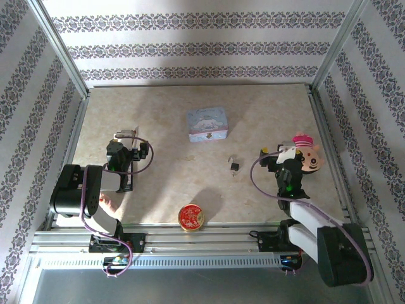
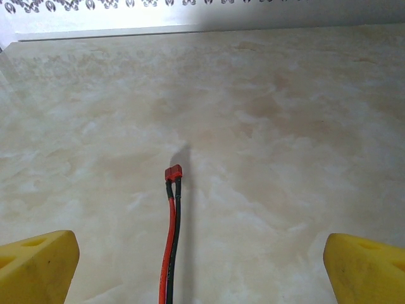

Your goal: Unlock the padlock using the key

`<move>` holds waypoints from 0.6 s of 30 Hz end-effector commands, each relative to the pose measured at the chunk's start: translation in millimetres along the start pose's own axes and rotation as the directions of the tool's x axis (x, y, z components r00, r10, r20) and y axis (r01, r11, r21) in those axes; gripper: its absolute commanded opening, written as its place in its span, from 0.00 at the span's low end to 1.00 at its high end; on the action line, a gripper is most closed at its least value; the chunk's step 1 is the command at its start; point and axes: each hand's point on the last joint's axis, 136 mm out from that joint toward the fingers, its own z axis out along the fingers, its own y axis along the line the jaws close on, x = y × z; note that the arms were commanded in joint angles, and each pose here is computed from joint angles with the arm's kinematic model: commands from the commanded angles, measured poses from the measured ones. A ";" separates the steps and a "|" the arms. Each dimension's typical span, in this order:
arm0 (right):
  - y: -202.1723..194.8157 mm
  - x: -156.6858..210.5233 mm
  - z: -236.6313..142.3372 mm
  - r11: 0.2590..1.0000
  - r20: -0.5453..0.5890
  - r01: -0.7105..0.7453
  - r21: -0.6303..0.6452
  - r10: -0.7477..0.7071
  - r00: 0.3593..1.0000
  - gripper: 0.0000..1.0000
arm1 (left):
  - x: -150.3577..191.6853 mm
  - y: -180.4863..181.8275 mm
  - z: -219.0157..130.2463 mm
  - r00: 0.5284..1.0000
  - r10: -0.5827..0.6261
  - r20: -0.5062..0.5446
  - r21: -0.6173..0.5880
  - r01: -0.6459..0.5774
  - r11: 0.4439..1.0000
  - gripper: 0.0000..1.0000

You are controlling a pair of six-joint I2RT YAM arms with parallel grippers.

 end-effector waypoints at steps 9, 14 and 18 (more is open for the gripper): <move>5.2 -23.9 25.7 0.999 0.107 -0.013 -0.039 0.017 0.994 0.98 | -2.8 2.3 0.9 1.000 -0.019 0.005 -0.002 0.019 1.000 0.99; 1.0 -16.0 36.3 0.998 0.107 -0.031 -0.050 0.036 0.994 0.98 | -3.0 2.5 1.0 1.000 -0.020 0.005 -0.003 0.020 1.000 0.99; -0.5 -4.3 49.5 0.997 0.089 -0.051 -0.055 0.056 0.994 0.98 | -3.2 2.5 1.1 1.000 -0.020 0.006 -0.003 0.020 1.000 0.99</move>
